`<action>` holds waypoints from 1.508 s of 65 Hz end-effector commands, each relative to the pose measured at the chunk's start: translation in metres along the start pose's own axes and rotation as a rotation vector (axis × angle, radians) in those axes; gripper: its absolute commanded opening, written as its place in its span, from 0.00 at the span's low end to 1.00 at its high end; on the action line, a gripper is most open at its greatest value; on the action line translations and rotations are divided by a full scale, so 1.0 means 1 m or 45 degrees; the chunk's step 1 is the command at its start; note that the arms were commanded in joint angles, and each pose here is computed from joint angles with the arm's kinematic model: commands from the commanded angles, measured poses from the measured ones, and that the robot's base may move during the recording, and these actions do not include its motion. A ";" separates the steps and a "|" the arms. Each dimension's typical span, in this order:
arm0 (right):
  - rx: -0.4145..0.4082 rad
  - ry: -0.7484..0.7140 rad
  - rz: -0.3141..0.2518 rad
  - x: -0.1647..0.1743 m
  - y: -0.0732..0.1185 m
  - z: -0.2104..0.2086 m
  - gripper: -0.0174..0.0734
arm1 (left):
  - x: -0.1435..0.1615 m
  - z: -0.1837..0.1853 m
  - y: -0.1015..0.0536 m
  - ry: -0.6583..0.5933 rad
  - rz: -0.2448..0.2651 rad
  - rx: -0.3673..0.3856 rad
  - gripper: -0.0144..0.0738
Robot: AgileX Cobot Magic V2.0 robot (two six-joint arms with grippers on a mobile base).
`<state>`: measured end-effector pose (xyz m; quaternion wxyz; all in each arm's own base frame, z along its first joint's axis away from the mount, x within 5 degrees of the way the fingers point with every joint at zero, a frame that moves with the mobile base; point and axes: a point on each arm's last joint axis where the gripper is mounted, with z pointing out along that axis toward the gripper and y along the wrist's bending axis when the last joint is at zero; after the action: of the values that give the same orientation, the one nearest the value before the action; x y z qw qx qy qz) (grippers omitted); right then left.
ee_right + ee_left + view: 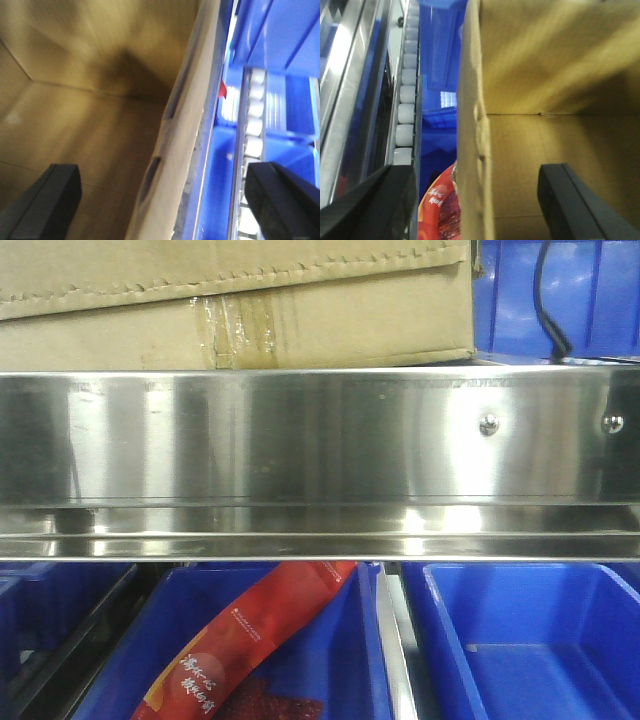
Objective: Grab carton from right shelf to conveyor
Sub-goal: 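Clamp the carton's side walls with both grippers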
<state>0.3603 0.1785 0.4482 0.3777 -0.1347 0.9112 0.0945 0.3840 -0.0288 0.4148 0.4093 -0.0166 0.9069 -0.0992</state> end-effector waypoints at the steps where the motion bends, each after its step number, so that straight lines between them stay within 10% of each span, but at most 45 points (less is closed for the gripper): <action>1: 0.027 -0.018 -0.004 -0.003 -0.003 0.004 0.77 | -0.002 0.004 0.000 -0.017 0.009 0.010 0.60; 9: 0.030 0.000 -0.005 -0.001 -0.003 0.012 0.58 | 0.000 0.007 0.001 0.016 0.007 0.008 0.45; 20: 0.029 -0.002 0.000 -0.002 -0.003 0.011 0.07 | 0.004 0.007 0.001 0.069 0.008 0.007 0.13; 61: -0.022 -0.308 0.023 -0.001 -0.009 -0.121 0.12 | -0.004 -0.124 -0.021 -0.055 0.106 0.002 0.15; 98: -0.022 -0.159 0.017 0.091 -0.024 -0.164 0.12 | 0.049 -0.193 -0.062 -0.121 0.210 0.053 0.15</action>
<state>0.2002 0.1029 0.4963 0.4125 -0.1253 0.8918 0.1372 0.2149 -0.0674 0.5126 0.4379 0.0645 0.8914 -0.0978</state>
